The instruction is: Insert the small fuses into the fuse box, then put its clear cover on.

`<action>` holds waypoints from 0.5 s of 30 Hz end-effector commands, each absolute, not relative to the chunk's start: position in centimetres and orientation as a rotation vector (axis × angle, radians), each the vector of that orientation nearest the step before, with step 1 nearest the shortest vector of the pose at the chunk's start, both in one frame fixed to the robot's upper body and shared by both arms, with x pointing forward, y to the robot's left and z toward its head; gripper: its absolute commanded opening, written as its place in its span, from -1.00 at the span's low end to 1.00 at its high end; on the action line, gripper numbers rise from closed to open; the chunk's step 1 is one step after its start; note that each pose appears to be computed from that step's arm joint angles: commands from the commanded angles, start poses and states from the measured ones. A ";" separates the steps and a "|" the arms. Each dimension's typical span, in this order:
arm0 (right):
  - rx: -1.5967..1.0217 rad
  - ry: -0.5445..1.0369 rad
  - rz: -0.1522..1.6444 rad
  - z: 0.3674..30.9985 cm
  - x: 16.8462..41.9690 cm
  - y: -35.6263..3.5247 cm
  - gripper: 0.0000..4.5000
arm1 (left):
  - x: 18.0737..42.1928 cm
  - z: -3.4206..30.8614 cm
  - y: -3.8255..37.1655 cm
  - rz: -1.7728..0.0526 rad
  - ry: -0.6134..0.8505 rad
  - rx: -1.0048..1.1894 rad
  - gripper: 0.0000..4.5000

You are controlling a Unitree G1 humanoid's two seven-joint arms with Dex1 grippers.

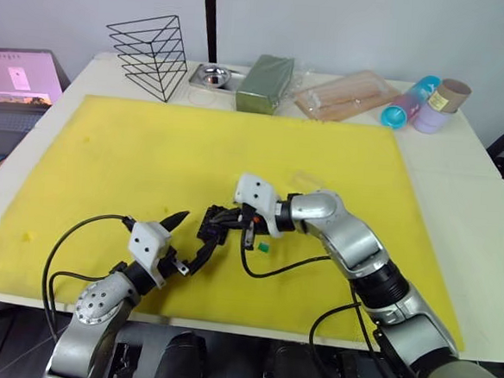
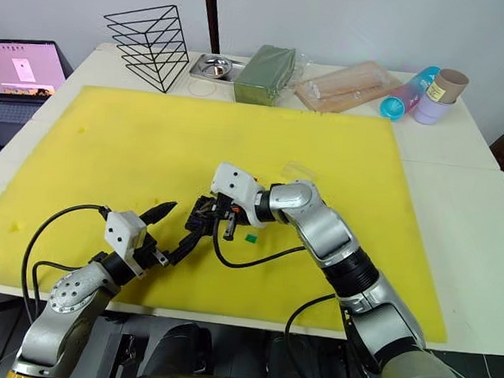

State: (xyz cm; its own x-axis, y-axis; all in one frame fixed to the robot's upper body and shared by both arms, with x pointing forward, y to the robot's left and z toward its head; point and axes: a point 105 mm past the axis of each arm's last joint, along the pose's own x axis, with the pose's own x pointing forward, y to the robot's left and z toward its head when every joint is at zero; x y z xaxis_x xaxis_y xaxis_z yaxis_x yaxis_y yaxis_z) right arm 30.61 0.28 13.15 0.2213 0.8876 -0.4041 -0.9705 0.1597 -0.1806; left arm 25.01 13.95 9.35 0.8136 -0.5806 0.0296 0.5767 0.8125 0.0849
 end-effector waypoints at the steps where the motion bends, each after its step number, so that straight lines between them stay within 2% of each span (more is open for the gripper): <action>1: -0.410 0.154 1.343 14.8 30.5 0.6 -0.98 | 25.0 10.3 14.4 -0.613 -0.100 0.083 1.00; 10: -0.307 0.084 1.386 17.2 29.4 0.8 -0.98 | 24.4 10.8 15.5 -0.647 -0.100 0.081 1.00; 15: -0.323 0.009 1.328 19.4 29.9 -0.8 -0.98 | 23.3 12.6 16.3 -0.723 -0.097 0.095 1.00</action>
